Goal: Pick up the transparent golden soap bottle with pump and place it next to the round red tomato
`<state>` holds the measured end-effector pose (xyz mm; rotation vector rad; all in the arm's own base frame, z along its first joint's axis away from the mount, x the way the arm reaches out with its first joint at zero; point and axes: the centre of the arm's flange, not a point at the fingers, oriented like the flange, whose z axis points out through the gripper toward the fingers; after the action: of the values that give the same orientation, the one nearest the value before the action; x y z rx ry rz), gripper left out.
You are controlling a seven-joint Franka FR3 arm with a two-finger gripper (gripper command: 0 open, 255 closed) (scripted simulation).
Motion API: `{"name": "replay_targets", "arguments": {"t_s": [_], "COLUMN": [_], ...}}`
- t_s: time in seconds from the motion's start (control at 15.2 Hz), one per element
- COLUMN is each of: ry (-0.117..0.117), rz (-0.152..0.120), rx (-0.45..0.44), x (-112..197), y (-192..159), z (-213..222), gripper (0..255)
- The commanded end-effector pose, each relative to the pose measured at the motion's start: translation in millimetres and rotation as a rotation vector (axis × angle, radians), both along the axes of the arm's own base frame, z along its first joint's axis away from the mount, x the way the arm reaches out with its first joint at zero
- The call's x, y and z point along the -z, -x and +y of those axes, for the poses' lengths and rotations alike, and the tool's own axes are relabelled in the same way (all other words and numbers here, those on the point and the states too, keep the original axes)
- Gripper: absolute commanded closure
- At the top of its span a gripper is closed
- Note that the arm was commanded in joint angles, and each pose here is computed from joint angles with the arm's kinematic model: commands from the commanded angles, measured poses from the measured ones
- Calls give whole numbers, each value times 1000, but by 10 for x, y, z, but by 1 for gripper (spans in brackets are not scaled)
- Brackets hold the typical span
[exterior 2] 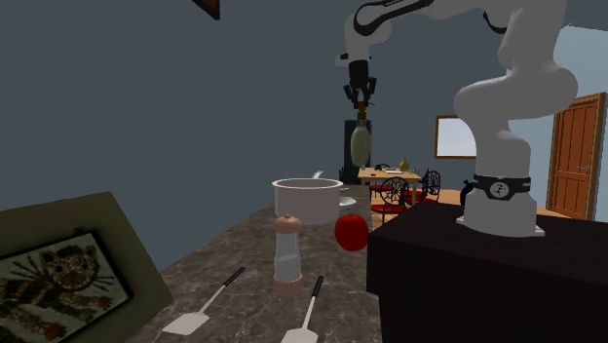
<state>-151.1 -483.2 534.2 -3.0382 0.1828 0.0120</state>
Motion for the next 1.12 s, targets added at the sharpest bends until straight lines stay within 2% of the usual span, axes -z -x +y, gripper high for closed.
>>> {"name": "replay_targets", "arguments": {"t_s": [0.0,1.06], "ry": [1,1], "rz": [0,0], "rx": [0,0], "x": [108,952], "y": [-1,-1], "z": [5,5], "gripper": [255,255]}}
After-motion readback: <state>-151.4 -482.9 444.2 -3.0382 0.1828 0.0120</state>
